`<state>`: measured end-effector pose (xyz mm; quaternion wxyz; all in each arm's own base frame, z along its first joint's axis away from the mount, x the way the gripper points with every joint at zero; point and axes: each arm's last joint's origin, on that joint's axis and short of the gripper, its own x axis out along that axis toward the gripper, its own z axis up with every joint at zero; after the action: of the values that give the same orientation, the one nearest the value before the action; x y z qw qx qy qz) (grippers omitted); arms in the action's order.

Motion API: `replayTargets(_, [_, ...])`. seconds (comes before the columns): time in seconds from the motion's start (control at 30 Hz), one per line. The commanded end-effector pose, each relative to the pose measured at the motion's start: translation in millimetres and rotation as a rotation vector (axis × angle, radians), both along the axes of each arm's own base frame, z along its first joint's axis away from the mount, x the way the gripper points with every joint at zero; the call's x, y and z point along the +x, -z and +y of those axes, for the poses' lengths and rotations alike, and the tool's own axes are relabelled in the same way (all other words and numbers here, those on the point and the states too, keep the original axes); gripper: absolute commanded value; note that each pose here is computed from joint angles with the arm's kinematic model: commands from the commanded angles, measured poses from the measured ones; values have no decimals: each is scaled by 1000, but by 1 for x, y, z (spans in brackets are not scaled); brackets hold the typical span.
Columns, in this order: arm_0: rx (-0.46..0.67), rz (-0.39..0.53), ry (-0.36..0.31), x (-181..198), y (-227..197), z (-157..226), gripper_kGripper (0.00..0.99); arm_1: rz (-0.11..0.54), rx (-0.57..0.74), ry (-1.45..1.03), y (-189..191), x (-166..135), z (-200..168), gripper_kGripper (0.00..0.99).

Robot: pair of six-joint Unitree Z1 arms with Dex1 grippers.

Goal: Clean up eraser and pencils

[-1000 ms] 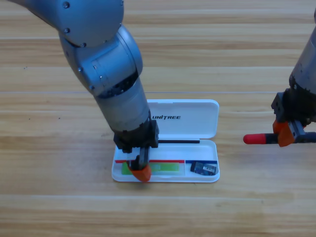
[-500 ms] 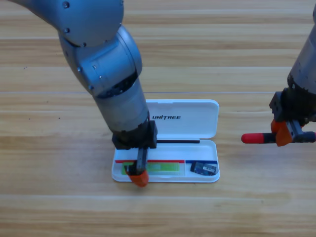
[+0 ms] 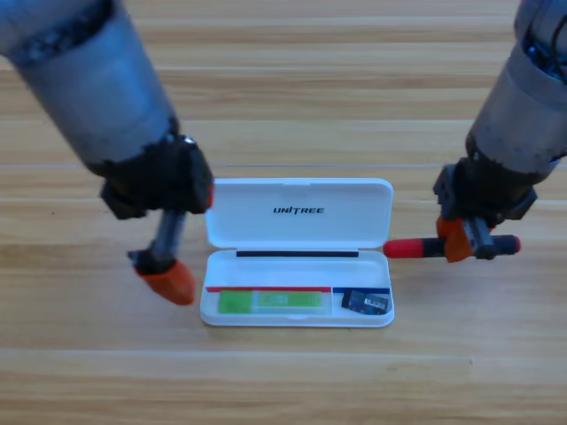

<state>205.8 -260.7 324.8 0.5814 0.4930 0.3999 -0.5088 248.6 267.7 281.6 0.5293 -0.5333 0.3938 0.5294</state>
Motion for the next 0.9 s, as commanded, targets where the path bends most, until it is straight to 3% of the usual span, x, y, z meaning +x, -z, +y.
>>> replayTargets(0.03, [-14,-6,-13,-10,-20,28,990,64,-56,-51,30,-5,38,0])
replayTargets(0.4, [-52,-44,-45,-21,-39,67,990,66,-55,-48,46,9,73,0])
replayTargets(0.67, [-110,-71,-142,4,-46,100,990,65,-58,-45,48,12,99,0])
replayTargets(0.9, [-157,-45,-194,20,-33,105,990,71,-69,-27,43,12,117,0])
